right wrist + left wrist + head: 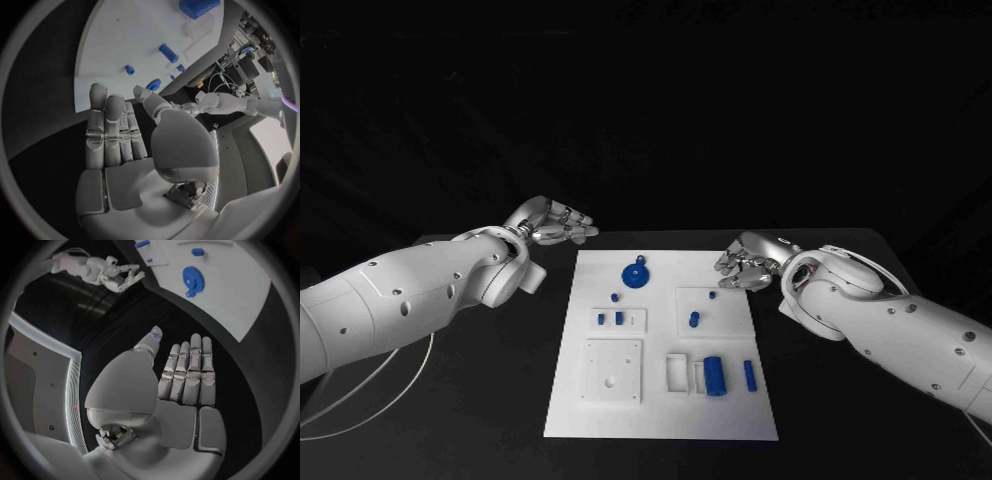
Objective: Assemble the parts on the task board
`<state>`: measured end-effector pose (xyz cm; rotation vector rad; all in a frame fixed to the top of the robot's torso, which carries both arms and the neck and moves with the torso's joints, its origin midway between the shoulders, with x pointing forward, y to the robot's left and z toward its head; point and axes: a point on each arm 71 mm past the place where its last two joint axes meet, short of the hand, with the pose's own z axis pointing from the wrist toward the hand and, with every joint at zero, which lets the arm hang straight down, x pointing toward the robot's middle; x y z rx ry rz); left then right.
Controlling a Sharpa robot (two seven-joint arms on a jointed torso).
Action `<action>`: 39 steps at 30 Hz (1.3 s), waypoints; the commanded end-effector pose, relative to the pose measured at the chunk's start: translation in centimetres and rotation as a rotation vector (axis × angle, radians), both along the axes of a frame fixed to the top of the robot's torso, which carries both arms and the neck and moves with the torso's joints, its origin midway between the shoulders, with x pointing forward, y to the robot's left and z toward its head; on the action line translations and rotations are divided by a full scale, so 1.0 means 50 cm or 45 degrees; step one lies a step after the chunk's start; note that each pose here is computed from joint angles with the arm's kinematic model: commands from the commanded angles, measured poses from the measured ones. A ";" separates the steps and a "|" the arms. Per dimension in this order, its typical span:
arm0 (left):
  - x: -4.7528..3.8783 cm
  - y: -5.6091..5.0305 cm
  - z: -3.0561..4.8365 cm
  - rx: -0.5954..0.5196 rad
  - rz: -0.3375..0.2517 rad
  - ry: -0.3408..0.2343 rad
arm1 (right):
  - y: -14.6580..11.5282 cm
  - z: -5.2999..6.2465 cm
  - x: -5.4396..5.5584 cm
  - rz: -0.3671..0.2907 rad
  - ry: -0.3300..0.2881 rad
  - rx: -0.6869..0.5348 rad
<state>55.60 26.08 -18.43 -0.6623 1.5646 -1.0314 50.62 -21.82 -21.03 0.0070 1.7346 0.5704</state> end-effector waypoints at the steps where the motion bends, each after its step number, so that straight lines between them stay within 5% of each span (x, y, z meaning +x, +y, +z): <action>1: 0.000 0.003 0.010 -0.331 0.057 0.029 | 0.010 -0.008 -0.008 0.025 -0.028 -0.191; 10: -0.004 -0.004 0.015 -0.433 0.070 0.019 | 0.040 -0.022 -0.019 0.051 -0.066 -0.274; 39: -0.006 -0.015 0.014 -0.444 0.056 0.037 | 0.077 -0.067 -0.028 0.084 -0.086 -0.361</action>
